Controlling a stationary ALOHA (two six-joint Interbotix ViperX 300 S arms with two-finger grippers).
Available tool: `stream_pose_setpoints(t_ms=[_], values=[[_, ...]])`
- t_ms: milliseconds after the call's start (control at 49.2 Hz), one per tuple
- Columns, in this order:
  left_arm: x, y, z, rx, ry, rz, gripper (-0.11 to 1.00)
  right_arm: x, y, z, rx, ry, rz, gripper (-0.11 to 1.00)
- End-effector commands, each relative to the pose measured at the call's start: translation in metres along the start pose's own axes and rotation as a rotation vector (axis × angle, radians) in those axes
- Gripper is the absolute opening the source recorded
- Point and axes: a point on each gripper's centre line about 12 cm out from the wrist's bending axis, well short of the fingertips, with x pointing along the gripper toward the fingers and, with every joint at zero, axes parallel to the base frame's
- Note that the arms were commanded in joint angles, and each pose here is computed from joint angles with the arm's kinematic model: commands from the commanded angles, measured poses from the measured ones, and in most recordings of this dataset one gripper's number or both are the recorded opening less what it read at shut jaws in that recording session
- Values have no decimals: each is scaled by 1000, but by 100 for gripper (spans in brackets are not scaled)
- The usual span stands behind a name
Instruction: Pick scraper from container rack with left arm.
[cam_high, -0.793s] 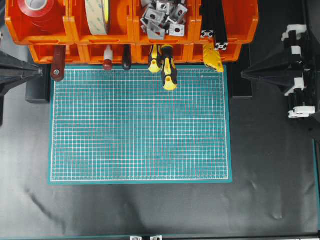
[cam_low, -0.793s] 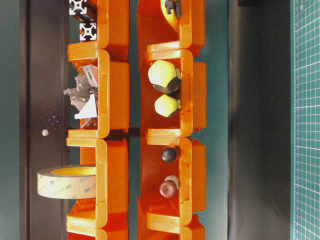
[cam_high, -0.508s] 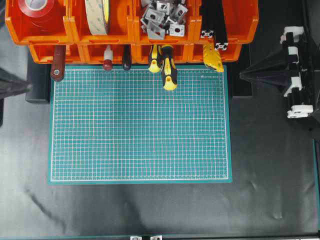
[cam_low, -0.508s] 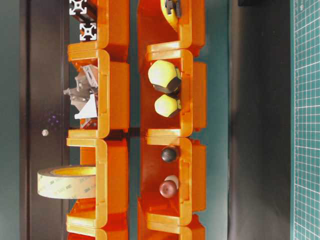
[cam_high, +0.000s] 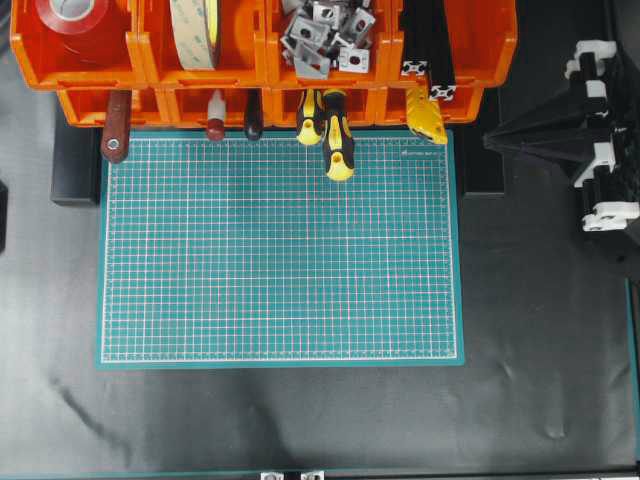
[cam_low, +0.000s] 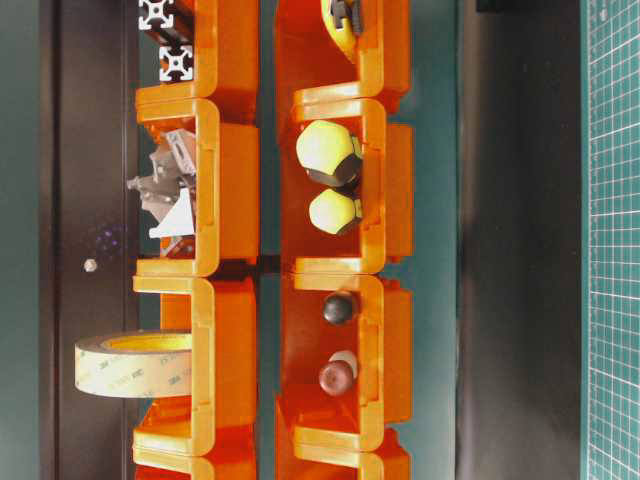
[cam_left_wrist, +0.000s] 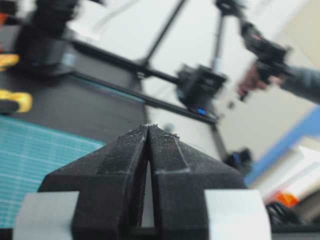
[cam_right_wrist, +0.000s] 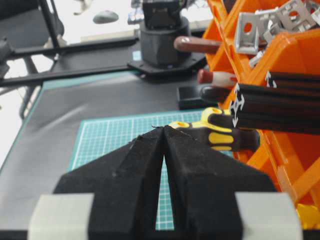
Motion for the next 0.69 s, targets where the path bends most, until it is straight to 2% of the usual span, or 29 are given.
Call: stream_pose_setpoints(t_ms=[0, 81, 142, 325, 488, 549, 630, 671], values=[[7, -15, 14, 108, 15, -35, 0, 1, 1, 13, 14, -28, 1, 1], [18, -22, 21, 207, 98, -22, 0, 1, 1, 15, 28, -31, 2, 1], [27, -24, 24, 262, 205, 16, 0, 1, 2, 16, 37, -27, 4, 1], [42, -28, 31, 330, 422, 87, 0, 1, 2, 17, 43, 6, 3, 1], [47, -28, 20, 401, 579, 142, 0, 1, 2, 17, 44, 17, 2, 1], [49, -20, 10, 442, 668, 205, 0, 1, 3, 17, 46, 17, 3, 1], [51, -6, 0, 550, 782, 334, 0, 1, 3, 16, 44, 20, 3, 1], [53, -4, -1, 622, 803, 393, 0, 1, 3, 16, 46, 22, 3, 1]])
